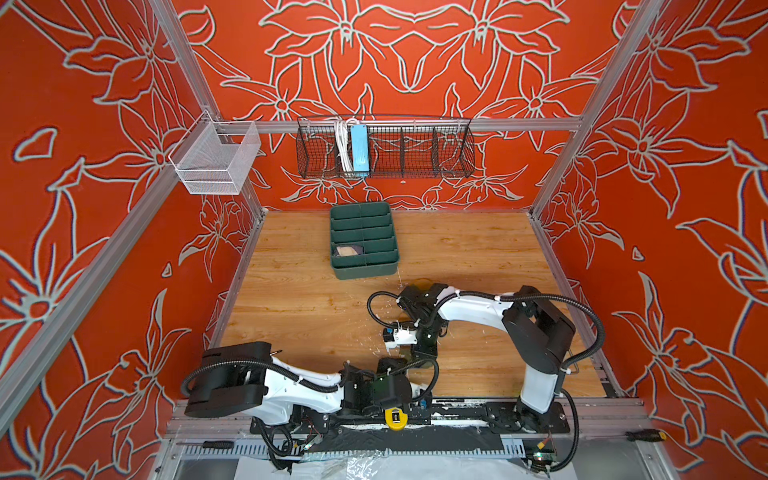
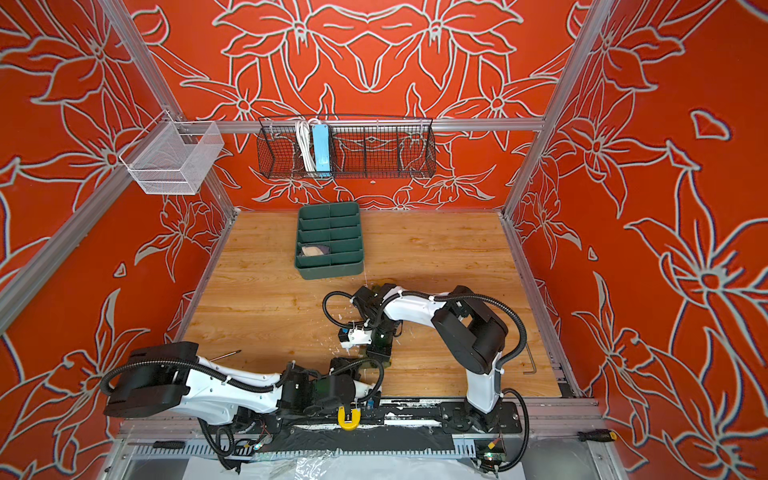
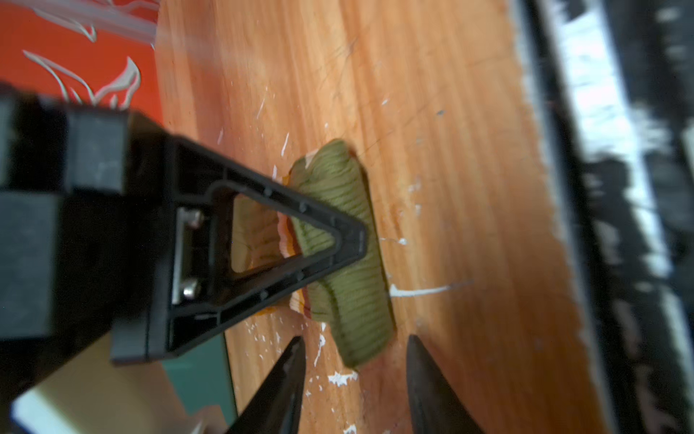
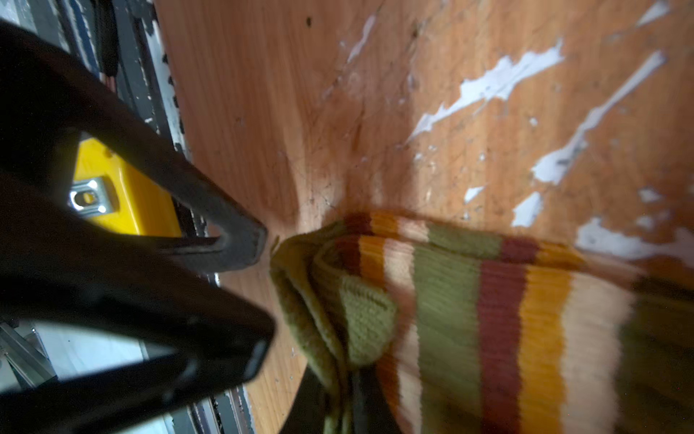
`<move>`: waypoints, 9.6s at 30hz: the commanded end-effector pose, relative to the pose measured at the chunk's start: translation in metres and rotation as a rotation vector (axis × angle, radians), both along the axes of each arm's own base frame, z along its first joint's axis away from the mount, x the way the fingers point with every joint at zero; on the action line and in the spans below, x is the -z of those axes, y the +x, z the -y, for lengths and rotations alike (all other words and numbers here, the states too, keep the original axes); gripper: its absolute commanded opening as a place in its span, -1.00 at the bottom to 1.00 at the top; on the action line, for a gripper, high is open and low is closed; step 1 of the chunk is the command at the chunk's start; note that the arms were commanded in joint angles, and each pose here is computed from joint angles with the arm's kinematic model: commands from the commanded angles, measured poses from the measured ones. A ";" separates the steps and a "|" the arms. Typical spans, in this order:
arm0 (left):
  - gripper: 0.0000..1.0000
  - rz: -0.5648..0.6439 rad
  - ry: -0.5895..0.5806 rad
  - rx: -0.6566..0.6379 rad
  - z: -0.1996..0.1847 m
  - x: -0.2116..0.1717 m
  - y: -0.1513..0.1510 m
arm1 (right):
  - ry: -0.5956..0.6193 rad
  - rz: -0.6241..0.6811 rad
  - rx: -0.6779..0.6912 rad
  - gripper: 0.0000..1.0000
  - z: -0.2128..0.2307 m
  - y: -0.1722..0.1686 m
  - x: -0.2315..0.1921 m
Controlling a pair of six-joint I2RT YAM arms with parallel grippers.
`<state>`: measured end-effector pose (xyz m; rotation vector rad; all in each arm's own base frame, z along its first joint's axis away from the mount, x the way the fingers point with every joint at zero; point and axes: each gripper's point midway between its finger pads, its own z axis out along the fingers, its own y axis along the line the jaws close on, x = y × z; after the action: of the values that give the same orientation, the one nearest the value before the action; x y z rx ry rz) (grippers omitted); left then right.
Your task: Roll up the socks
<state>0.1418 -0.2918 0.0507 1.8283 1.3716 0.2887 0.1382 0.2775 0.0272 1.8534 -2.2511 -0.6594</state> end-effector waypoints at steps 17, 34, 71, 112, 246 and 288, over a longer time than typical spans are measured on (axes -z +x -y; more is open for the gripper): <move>0.16 -0.159 0.080 -0.096 0.008 0.041 0.005 | 0.024 0.009 -0.005 -1.00 -0.001 0.001 -0.006; -0.38 -0.114 0.243 -0.212 -0.003 0.065 0.025 | 0.041 0.017 0.001 -1.00 0.000 -0.001 -0.014; -0.94 -1.189 0.342 -0.267 0.018 0.053 -0.032 | 0.298 1.353 0.992 0.64 0.194 0.179 -0.284; -0.91 -1.534 0.165 -0.338 0.031 0.038 0.003 | 0.101 1.037 -0.453 -0.15 0.050 0.004 0.002; -0.46 -1.539 0.003 -0.506 0.070 0.044 0.031 | 0.192 1.027 -0.123 0.42 0.142 0.014 -0.089; 0.57 -1.036 -0.487 -0.396 0.056 -0.107 0.084 | 0.131 0.736 -0.315 -1.00 0.085 -0.011 0.017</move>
<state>0.1964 -0.3551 0.1071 1.3897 2.4243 -1.0250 0.1574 0.2052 0.0268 2.9298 -2.2718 0.1267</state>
